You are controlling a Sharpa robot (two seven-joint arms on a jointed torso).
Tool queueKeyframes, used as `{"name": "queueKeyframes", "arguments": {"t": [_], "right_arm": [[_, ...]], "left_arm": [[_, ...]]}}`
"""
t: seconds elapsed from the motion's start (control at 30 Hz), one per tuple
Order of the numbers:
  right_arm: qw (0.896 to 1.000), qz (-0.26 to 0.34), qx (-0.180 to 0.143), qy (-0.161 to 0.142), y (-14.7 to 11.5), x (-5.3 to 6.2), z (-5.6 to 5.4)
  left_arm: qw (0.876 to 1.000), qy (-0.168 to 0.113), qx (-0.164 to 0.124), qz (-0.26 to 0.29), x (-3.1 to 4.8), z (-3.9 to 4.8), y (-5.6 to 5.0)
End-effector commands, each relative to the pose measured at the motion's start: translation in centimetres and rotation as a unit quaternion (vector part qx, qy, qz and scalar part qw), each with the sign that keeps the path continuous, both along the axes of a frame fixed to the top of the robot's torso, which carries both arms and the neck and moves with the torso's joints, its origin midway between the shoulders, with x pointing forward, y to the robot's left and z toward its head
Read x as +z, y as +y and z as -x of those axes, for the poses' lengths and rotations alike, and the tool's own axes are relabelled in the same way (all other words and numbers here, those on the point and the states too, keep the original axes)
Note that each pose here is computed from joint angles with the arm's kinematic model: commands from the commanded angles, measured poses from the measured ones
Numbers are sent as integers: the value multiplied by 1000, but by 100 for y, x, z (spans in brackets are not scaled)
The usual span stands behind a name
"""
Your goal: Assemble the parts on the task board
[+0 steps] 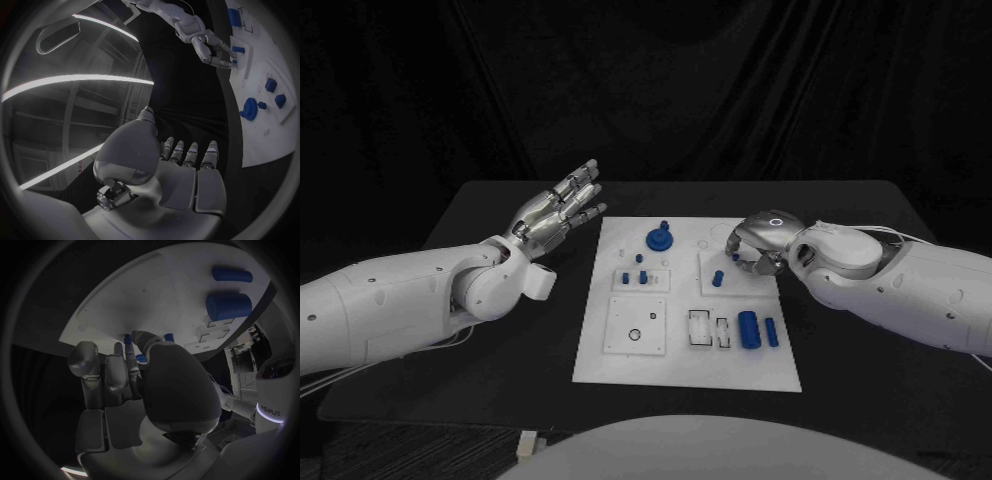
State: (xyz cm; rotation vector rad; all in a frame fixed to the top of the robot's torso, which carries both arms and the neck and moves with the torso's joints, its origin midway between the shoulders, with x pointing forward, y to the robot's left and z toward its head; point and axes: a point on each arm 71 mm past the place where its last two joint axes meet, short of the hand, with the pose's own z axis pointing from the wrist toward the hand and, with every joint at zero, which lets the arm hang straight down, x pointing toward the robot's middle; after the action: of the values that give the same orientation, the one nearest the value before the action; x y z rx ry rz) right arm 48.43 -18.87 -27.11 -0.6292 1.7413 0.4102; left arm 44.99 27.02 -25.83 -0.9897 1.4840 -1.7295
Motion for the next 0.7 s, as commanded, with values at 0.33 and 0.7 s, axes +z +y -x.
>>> {"name": "queueKeyframes", "arguments": {"t": [0.33,0.7], "right_arm": [[1000,-1,11,-6,11,-26,-19],[1000,-8,18,-13,21,-18,-32]], "left_arm": [[998,-43,-1,40,68,14,-7],[998,-39,-3,38,54,15,-17]]}}
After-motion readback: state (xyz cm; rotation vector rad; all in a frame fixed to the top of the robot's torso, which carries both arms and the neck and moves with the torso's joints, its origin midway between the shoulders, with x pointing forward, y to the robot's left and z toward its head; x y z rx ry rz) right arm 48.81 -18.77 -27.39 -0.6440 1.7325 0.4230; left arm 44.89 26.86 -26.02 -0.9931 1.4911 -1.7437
